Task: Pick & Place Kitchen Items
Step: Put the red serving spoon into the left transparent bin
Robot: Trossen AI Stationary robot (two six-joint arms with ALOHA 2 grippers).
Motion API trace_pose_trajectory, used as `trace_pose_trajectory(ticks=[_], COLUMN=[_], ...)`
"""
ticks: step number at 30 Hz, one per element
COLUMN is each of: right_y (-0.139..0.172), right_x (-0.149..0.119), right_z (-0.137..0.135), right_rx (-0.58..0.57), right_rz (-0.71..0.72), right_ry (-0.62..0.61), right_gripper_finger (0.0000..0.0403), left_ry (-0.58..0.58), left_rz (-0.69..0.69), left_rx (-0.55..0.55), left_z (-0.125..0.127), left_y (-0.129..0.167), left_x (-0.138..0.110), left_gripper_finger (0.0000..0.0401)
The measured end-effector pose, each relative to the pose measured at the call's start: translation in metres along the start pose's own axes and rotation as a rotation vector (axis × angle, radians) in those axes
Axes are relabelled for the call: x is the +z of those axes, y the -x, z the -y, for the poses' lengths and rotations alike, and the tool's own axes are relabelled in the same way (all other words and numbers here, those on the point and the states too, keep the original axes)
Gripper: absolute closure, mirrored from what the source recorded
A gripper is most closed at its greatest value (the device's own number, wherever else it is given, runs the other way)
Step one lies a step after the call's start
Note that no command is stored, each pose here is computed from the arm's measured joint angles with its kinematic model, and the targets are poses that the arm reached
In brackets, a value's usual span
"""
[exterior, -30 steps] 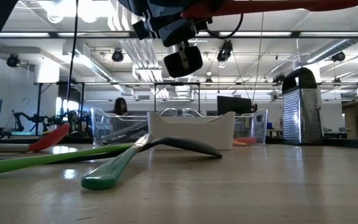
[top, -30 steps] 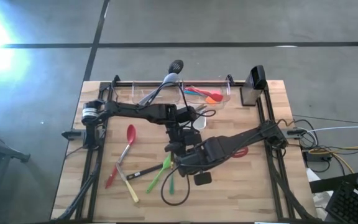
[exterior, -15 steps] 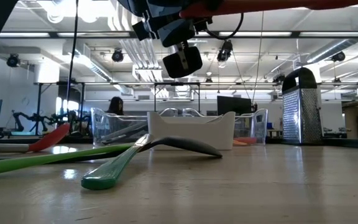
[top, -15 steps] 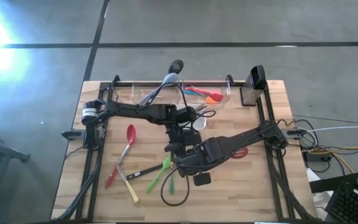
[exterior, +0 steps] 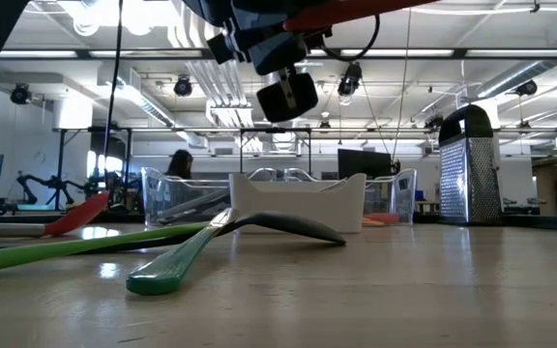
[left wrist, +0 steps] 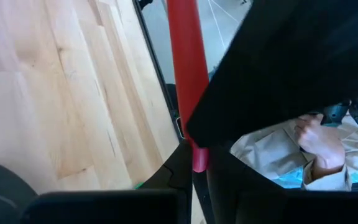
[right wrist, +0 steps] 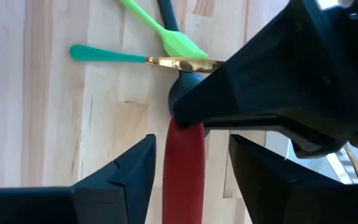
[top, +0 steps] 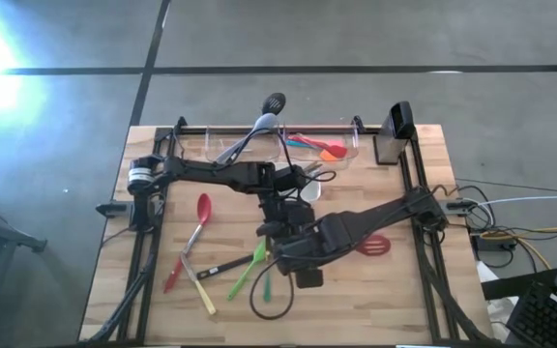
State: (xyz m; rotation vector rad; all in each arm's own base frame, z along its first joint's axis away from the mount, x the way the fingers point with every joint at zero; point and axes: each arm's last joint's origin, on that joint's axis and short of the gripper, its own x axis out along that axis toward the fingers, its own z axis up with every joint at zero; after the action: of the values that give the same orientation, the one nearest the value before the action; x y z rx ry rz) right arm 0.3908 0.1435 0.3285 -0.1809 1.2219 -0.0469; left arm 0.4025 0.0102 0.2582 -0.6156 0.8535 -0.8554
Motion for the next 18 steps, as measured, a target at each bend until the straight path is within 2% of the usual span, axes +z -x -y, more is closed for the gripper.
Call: trace_pose_trajectory(ticks=[4,11,18], right_y=[0.013,0.057,0.106], right_x=[-0.004,-0.019,-0.048], right_z=[-0.002,-0.003,-0.006], right_rx=[0.010,0.013,-0.064], right_rz=[0.025,0.127,0.223], right_ry=[-0.022,-0.102,-0.201], right_gripper_finger=[0.0214,0.0223,0.0225], left_ry=[0.004,0.011,0.049], left_rz=[-0.001,-0.006,-0.048], left_rx=[0.000,0.007,0.044], left_z=[0.000,-0.002,-0.003], left_y=[0.000,0.003,0.015], left_x=[0.000,-0.002,-0.012], left_gripper_finger=[0.0373,0.0373,0.0373])
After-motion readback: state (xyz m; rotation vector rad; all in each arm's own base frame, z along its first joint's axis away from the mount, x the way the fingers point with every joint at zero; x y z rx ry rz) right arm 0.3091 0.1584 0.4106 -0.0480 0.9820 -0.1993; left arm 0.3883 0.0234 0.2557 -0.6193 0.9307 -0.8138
